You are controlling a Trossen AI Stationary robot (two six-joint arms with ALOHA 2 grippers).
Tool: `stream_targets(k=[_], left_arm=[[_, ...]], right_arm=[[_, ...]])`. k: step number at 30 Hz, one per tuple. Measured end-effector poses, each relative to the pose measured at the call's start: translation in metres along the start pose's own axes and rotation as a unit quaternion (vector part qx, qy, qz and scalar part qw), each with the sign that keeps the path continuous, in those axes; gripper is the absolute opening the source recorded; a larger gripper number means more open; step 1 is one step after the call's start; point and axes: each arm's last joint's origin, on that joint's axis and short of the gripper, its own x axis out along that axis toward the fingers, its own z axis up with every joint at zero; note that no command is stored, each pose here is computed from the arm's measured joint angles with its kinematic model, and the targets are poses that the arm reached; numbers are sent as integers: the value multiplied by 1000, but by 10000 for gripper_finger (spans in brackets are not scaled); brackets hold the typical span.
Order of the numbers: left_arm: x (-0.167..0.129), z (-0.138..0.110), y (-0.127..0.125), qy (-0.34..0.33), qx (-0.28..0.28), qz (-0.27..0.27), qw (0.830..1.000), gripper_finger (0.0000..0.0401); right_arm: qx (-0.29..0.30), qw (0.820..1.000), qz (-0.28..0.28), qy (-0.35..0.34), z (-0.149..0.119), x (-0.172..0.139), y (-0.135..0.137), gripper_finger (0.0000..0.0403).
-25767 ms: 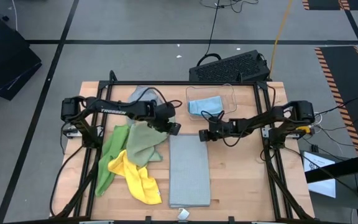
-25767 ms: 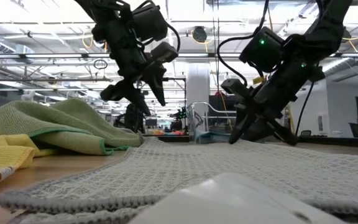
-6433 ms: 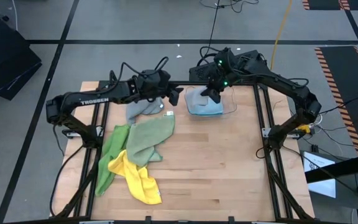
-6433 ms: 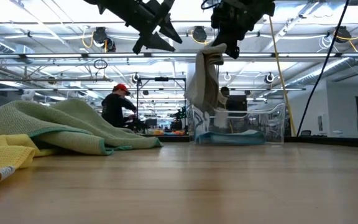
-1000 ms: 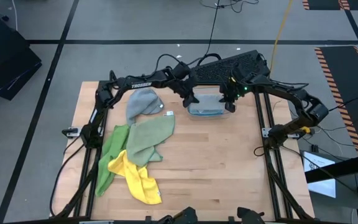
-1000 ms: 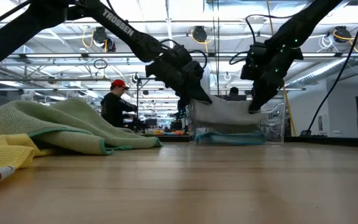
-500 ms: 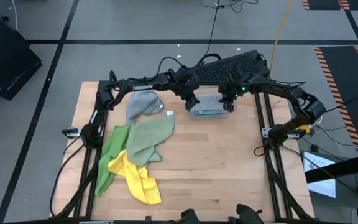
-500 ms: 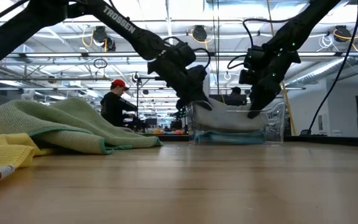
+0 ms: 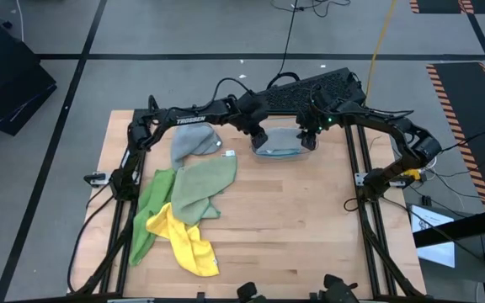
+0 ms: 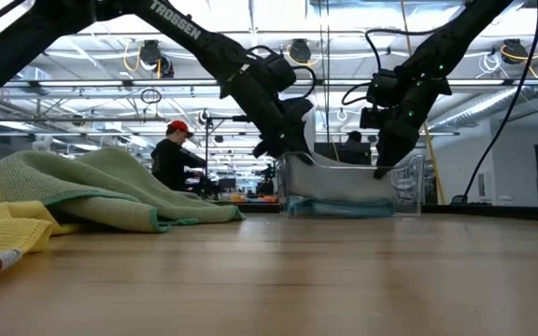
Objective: Fold microfiber towels
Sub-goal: Put the light gray towel in the transparent bin
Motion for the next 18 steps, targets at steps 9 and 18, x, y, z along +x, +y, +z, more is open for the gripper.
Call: stream_targets(k=[9,18], left_arm=[[-43,13,-9,-25,23,31,999,150],[-78,27,-26,-81,82,18,993,117]], right_arm=[[43,999,-7,-13,2,-8,2,161],[77,996,-22,-48,7,-23,4,158]])
